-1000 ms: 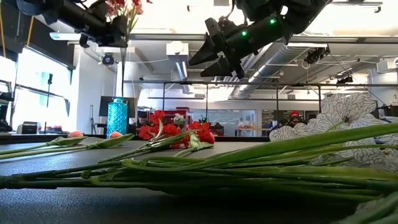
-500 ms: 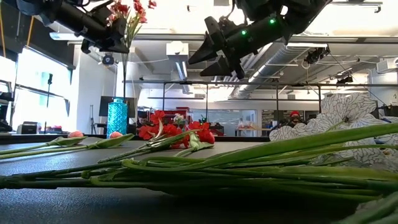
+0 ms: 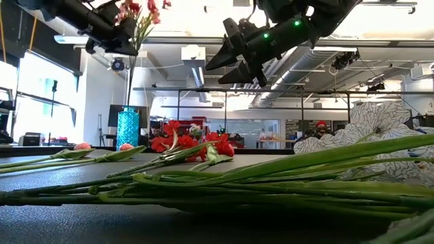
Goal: Sort flowers into vase by color
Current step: Put the top red flowers into the blue vase, then adjust the left red tulip
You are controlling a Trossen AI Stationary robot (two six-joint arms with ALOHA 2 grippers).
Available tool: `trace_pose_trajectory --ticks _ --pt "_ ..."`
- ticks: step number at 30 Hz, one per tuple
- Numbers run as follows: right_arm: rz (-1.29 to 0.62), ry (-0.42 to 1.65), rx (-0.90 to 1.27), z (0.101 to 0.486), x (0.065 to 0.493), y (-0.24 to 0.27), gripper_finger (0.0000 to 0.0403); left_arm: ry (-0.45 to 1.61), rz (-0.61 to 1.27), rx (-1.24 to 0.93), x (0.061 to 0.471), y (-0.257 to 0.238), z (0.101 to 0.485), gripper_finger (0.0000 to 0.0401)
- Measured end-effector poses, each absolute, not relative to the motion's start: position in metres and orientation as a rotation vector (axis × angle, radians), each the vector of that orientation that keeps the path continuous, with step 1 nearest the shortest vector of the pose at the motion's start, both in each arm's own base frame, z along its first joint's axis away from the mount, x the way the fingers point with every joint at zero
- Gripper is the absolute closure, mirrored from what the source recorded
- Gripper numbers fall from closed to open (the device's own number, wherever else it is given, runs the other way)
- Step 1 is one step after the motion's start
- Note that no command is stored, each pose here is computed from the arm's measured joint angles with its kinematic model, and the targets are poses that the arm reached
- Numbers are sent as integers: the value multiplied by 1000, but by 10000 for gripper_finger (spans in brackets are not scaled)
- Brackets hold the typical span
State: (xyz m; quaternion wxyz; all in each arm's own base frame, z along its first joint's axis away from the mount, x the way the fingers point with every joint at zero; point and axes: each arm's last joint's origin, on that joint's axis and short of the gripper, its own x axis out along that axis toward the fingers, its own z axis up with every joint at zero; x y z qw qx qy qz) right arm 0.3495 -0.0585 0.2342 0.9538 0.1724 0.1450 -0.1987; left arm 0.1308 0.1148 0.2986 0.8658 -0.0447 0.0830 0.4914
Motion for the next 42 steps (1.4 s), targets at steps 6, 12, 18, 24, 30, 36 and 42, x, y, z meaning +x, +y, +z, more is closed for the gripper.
trace_pose_trajectory --ticks 6,12,18,24,30,36,42 --pt "-406 291 367 234 349 -58 144 219 1077 -142 128 118 279 401" --pt "-399 302 387 233 349 -58 144 228 1110 -173 124 122 265 382" --pt "-395 305 386 233 350 -54 144 233 1112 -162 126 124 261 337" --pt "-377 307 388 233 351 -45 144 295 1079 -176 134 130 251 291" --pt "-367 317 418 232 351 -37 144 335 1065 -159 136 131 248 254" --pt "-411 416 451 222 347 -32 144 357 1105 -177 132 129 258 201" --pt "-538 476 512 213 341 -23 144 408 1115 -201 123 121 274 163"
